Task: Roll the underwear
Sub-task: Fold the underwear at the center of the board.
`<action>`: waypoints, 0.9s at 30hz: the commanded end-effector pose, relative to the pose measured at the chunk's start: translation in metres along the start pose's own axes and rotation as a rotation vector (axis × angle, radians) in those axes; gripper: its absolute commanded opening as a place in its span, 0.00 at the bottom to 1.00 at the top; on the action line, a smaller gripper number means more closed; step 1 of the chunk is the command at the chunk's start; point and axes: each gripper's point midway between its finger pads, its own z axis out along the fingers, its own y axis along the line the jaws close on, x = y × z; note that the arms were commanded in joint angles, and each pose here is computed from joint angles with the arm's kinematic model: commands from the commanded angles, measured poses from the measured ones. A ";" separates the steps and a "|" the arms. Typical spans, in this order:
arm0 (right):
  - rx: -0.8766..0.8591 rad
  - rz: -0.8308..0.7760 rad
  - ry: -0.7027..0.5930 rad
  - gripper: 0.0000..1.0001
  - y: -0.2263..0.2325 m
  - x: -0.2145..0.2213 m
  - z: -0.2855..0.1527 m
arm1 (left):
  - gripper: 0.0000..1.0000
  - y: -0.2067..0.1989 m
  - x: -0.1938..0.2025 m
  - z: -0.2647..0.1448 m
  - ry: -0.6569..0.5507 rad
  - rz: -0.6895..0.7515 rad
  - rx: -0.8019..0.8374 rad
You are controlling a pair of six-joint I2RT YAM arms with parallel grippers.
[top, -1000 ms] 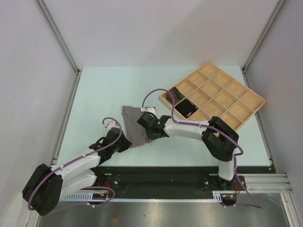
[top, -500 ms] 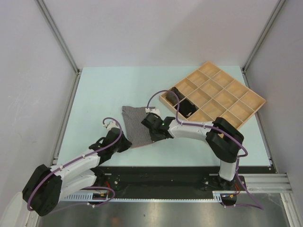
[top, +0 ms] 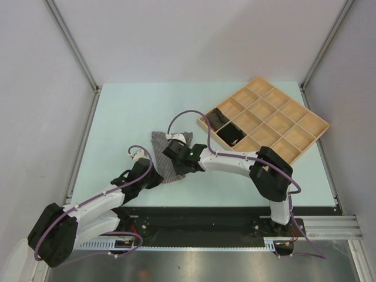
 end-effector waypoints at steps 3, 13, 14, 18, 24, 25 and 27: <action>-0.209 0.043 -0.031 0.00 0.048 -0.014 -0.001 | 0.00 0.006 -0.004 0.001 -0.019 0.026 -0.029; -0.317 0.056 -0.002 0.00 0.073 -0.007 0.016 | 0.00 0.005 -0.002 0.002 -0.014 0.017 -0.017; -0.312 0.056 0.003 0.00 0.072 -0.006 0.020 | 0.01 0.005 -0.001 0.002 -0.014 0.017 -0.017; -0.358 0.064 0.029 0.00 0.081 0.000 0.022 | 0.00 0.006 0.000 0.002 -0.016 0.012 -0.012; -0.422 0.081 0.015 0.00 0.093 -0.004 0.019 | 0.00 0.008 0.002 0.002 -0.013 0.008 -0.015; -0.427 0.084 0.011 0.00 0.094 -0.006 0.018 | 0.00 0.009 0.002 0.001 -0.013 0.008 -0.016; -0.433 0.083 0.015 0.00 0.095 -0.005 0.020 | 0.00 0.008 0.002 0.001 -0.015 0.007 -0.014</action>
